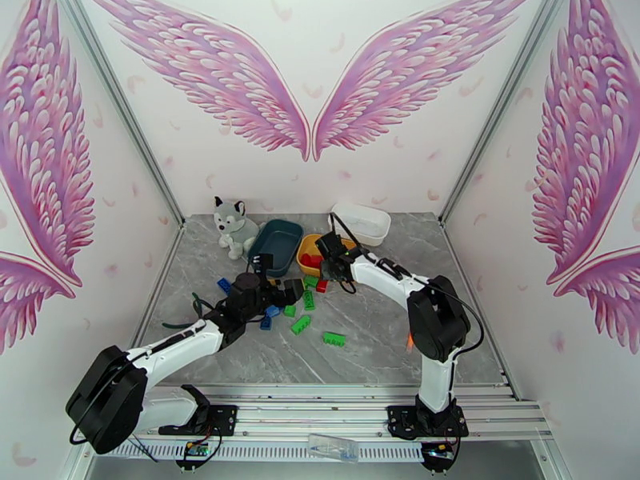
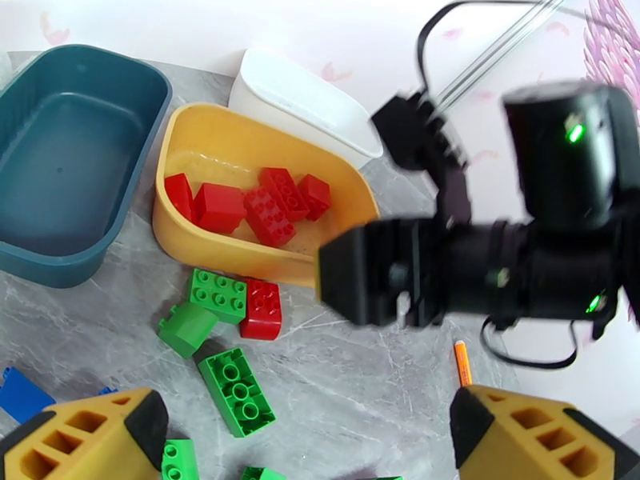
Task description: Sort the legos into containers by color
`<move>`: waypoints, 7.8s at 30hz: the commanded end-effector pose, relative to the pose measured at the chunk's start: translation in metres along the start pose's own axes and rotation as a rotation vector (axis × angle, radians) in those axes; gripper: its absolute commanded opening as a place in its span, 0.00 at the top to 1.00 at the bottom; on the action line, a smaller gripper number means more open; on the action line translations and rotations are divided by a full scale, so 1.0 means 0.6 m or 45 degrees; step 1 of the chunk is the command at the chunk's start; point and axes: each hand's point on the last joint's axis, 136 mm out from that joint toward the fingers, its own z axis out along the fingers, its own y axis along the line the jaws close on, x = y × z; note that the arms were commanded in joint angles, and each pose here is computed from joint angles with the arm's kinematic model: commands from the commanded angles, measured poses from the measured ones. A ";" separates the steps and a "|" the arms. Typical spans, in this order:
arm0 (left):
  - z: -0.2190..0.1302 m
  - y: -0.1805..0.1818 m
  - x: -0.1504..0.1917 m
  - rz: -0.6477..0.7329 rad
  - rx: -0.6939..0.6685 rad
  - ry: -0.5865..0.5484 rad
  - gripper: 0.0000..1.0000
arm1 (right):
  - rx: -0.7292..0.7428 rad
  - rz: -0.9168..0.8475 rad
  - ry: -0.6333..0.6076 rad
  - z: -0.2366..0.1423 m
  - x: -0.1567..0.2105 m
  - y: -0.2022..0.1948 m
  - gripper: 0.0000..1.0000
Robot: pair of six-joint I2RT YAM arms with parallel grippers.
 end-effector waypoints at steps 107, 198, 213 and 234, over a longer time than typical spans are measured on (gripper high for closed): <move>-0.010 0.054 0.004 0.000 -0.182 0.017 0.01 | -0.054 0.183 -0.176 -0.034 -0.159 -0.009 0.33; -0.025 0.138 0.047 0.288 -0.773 0.301 0.49 | -0.446 -0.138 -0.352 -0.244 0.105 0.076 0.22; 0.103 0.186 -0.158 0.165 -0.771 0.065 0.46 | -0.425 -0.122 -0.368 -0.243 0.103 0.069 0.23; 0.033 0.161 -0.132 0.159 -0.763 0.075 0.16 | -0.413 -0.134 -0.343 -0.196 0.108 0.082 0.19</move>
